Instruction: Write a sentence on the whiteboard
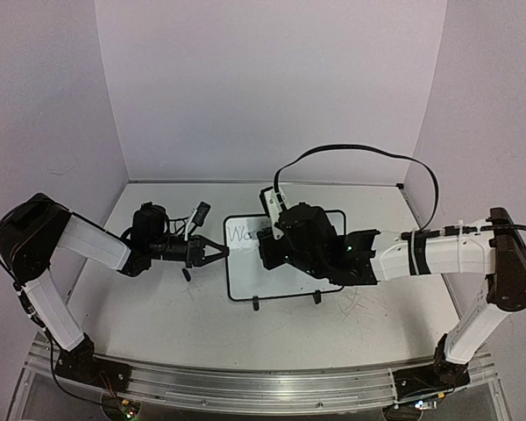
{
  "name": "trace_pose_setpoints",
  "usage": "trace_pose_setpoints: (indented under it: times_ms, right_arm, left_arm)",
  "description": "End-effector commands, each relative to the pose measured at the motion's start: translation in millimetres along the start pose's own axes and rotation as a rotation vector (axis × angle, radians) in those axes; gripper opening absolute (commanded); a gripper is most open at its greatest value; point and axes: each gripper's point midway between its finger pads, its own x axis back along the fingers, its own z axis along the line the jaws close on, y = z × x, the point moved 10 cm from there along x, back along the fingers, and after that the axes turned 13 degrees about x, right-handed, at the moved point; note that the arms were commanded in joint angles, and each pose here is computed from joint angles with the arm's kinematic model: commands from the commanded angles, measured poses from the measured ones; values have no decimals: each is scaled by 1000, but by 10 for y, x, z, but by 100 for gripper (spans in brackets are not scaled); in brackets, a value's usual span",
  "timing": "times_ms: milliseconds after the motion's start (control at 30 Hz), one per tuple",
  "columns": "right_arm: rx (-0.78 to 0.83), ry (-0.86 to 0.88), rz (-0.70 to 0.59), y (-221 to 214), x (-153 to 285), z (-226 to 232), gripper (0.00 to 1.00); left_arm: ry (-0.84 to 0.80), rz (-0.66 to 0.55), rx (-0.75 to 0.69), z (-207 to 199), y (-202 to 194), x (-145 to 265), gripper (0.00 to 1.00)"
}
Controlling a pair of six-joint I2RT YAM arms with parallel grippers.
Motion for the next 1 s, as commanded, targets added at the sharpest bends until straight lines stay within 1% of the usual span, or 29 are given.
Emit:
trace_pose_setpoints:
  times_ms: [0, 433, 967]
  right_arm:
    - [-25, -25, -5, 39, 29, -44, 0]
    - [-36, -31, 21, -54, 67, -72, 0]
    - [-47, -34, 20, -53, 97, -91, 0]
  left_arm:
    - [-60, 8, -49, -148, 94, -31, 0]
    - [-61, 9, -48, -150, 95, -29, 0]
    - [-61, 10, -47, -148, 92, -31, 0]
